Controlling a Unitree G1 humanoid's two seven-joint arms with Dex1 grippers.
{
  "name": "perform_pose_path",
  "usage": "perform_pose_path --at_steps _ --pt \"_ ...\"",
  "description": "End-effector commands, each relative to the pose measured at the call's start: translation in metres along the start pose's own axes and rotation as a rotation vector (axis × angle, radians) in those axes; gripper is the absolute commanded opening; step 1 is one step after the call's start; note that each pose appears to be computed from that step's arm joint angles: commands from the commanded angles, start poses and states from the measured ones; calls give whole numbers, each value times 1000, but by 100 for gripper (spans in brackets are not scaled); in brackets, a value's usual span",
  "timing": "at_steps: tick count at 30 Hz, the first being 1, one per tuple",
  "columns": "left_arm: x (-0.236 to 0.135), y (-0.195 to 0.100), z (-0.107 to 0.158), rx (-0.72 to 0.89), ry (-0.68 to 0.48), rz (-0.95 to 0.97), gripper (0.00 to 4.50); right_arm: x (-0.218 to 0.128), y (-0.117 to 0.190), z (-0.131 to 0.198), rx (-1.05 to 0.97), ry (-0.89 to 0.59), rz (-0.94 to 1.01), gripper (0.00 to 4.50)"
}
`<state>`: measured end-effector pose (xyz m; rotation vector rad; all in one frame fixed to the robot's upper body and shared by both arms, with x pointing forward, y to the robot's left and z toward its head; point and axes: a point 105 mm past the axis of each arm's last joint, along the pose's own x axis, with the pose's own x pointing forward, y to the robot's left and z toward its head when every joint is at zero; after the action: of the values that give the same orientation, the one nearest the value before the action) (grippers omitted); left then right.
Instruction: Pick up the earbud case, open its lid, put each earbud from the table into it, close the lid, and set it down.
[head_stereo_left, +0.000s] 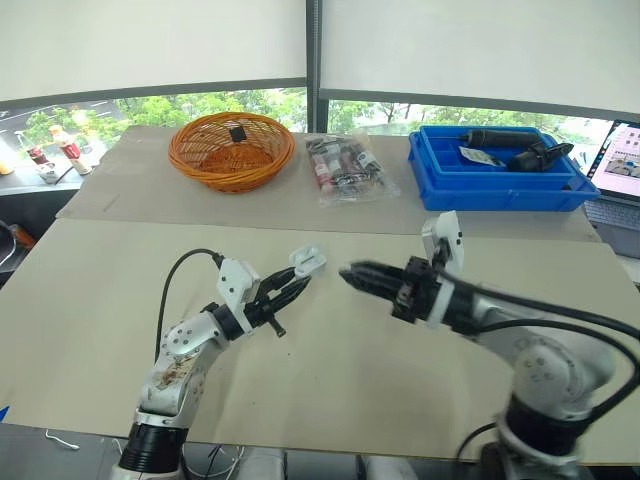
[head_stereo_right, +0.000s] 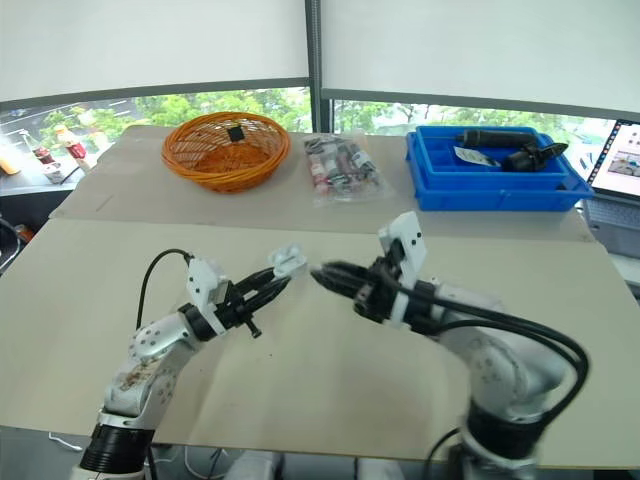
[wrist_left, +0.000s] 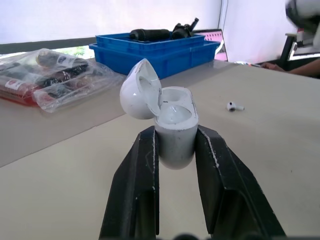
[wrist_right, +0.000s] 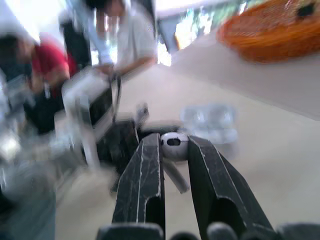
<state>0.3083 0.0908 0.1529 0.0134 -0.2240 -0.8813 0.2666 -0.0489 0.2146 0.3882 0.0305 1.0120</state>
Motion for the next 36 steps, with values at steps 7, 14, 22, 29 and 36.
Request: perform_pose_path --at_steps 7,14,22,29,36 --pt "15 -4 13 -19 -56 -18 54 17 -1 7 56 -154 -115 32" --pt "7 0 7 4 -17 -26 54 -12 -18 4 -68 -80 -190 32" --pt "-16 -6 -3 51 58 -83 54 -84 -43 -33 -370 365 -199 32" --pt "-35 -14 -7 68 120 -143 54 -140 -38 -59 -501 745 39 32" --pt "-44 -18 -4 56 145 -160 54 -179 -34 -71 -494 961 185 32"
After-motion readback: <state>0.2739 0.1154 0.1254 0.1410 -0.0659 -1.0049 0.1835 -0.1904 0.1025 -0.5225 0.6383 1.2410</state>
